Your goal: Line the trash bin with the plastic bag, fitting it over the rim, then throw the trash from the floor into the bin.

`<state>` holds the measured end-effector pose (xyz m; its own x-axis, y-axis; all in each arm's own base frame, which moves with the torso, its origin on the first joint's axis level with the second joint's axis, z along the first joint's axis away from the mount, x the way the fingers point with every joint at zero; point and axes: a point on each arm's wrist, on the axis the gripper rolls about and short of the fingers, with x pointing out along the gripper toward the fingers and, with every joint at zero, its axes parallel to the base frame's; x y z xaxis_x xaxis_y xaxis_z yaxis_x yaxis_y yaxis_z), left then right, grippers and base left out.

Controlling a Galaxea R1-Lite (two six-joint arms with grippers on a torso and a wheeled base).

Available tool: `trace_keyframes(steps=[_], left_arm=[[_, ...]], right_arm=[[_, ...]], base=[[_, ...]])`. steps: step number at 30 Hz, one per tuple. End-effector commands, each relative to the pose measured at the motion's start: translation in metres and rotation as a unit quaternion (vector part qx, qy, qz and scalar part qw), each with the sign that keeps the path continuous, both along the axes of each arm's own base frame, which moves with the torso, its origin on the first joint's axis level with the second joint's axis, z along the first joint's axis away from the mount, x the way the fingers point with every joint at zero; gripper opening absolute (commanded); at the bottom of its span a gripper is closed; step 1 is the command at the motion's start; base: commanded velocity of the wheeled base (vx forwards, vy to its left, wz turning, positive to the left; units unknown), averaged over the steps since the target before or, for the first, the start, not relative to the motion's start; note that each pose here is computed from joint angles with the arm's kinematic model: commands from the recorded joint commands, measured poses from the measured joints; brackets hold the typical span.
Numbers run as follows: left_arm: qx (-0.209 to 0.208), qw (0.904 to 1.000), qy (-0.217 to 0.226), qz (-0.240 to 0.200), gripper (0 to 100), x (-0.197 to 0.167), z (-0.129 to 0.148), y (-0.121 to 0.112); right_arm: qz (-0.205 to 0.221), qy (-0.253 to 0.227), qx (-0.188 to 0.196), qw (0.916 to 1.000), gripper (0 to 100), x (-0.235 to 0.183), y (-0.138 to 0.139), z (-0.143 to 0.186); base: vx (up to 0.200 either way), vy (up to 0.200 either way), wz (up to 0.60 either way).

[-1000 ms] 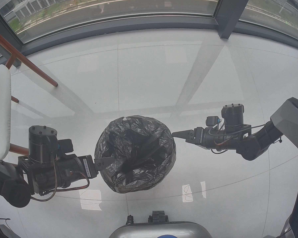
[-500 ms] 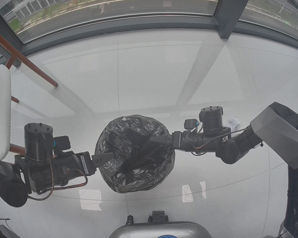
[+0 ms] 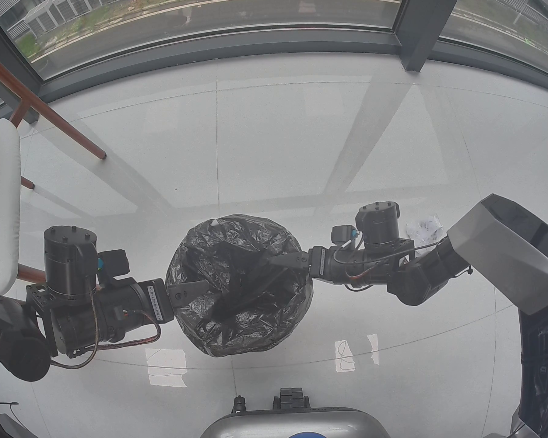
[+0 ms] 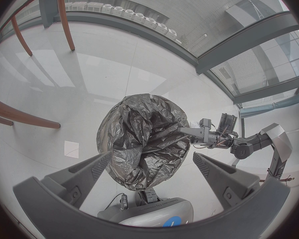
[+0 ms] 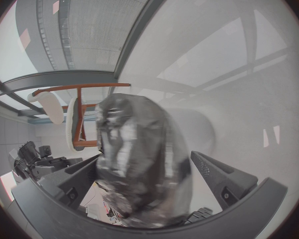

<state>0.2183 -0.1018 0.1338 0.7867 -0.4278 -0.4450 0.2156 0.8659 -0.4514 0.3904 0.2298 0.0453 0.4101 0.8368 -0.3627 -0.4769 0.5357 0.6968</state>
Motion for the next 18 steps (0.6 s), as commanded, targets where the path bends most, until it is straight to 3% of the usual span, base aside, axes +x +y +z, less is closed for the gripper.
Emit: trace_keyframes(steps=[1,4,5,9,13,18], left_arm=[[-0.001,1.0,0.0,-0.002,100,0.0,0.0,0.0],[-0.003,1.0,-0.002,-0.003,100,0.0,0.001,0.0],[-0.002,1.0,-0.002,-0.004,100,0.0,0.001,-0.001],[-0.003,0.9999,-0.005,-0.009,100,-0.002,0.003,-0.001],[-0.001,0.9999,-0.004,-0.01,100,-0.004,0.003,-0.001],[-0.002,0.9999,-0.007,-0.01,100,-0.007,0.005,0.001]], right_arm=[[-0.045,0.011,-0.04,0.9981,100,0.001,-0.042,-0.018],[-0.072,-0.004,-0.067,0.9952,100,-0.002,-0.065,-0.016],[-0.092,-0.017,-0.079,0.9925,100,-0.008,-0.086,-0.004],[-0.125,-0.04,-0.069,0.989,100,-0.021,-0.118,0.031],[-0.144,-0.063,-0.058,0.9859,100,-0.036,-0.135,0.06],[-0.139,-0.079,-0.05,0.9859,100,-0.049,-0.133,0.076]], base=[[0.0,0.0,0.0],[0.0,0.0,0.0],[0.0,0.0,0.0],[0.0,0.0,0.0],[0.0,0.0,0.0],[0.0,0.0,0.0]])
